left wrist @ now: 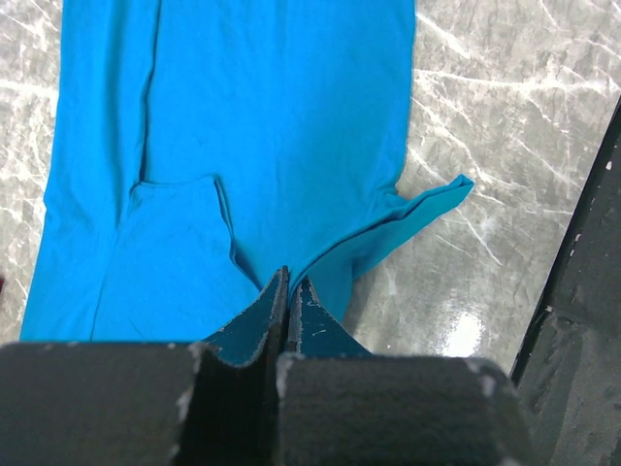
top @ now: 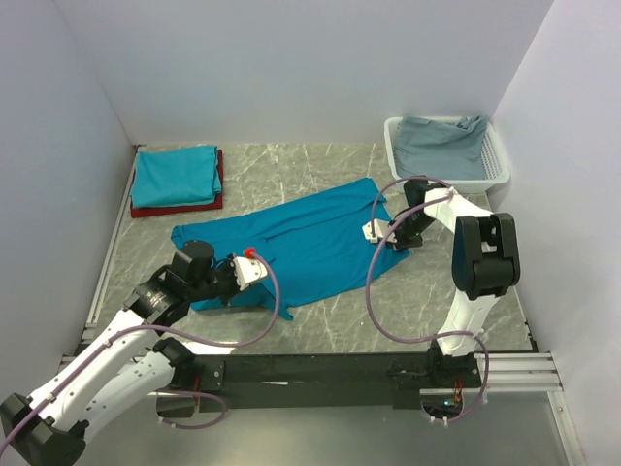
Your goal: Fold and stack the t-shirts
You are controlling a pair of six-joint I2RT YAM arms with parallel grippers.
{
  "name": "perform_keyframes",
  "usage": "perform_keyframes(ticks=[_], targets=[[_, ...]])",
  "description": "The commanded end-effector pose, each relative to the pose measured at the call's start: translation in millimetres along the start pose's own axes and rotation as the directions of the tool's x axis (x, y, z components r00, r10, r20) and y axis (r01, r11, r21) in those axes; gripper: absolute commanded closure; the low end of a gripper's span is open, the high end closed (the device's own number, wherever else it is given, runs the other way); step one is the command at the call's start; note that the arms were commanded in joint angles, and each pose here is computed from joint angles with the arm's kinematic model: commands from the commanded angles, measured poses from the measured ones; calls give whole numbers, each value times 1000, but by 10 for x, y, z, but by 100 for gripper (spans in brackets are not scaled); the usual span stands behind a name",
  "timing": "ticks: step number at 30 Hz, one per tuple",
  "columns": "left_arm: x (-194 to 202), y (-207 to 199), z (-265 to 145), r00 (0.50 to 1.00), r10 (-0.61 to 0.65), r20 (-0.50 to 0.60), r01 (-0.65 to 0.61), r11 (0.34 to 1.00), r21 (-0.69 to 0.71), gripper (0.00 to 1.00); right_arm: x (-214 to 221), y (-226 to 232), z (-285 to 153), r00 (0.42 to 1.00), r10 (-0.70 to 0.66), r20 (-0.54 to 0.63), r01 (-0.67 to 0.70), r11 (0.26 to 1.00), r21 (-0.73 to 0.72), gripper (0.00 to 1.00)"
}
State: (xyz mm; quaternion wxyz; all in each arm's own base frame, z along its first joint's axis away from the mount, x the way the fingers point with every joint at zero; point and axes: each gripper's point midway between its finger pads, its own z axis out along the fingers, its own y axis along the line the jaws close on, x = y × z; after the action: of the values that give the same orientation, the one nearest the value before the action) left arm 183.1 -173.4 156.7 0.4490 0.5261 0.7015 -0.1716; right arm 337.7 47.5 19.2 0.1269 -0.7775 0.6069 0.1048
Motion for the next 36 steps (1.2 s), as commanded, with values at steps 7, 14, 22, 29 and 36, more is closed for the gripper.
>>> perform_keyframes(ticks=[7,14,22,29,36], targets=[[-80,10,-52,1000,-6,27,6,1000,-15,100,-164,64,-370,998,14,56,-20,993,117,99],[-134,66,-92,999,-10,38,11,999,-47,100,-176,38,-428,991,104,80,-116,980,159,100],[-184,236,-210,998,-15,59,24,987,-161,100,-146,-180,-458,966,231,115,-251,944,216,100],[-317,366,-358,995,-2,97,25,970,-242,100,-121,-396,-556,941,310,135,-335,904,265,100],[-433,498,-489,994,13,111,22,951,-309,100,-113,-473,-604,930,335,151,-366,879,306,100]])
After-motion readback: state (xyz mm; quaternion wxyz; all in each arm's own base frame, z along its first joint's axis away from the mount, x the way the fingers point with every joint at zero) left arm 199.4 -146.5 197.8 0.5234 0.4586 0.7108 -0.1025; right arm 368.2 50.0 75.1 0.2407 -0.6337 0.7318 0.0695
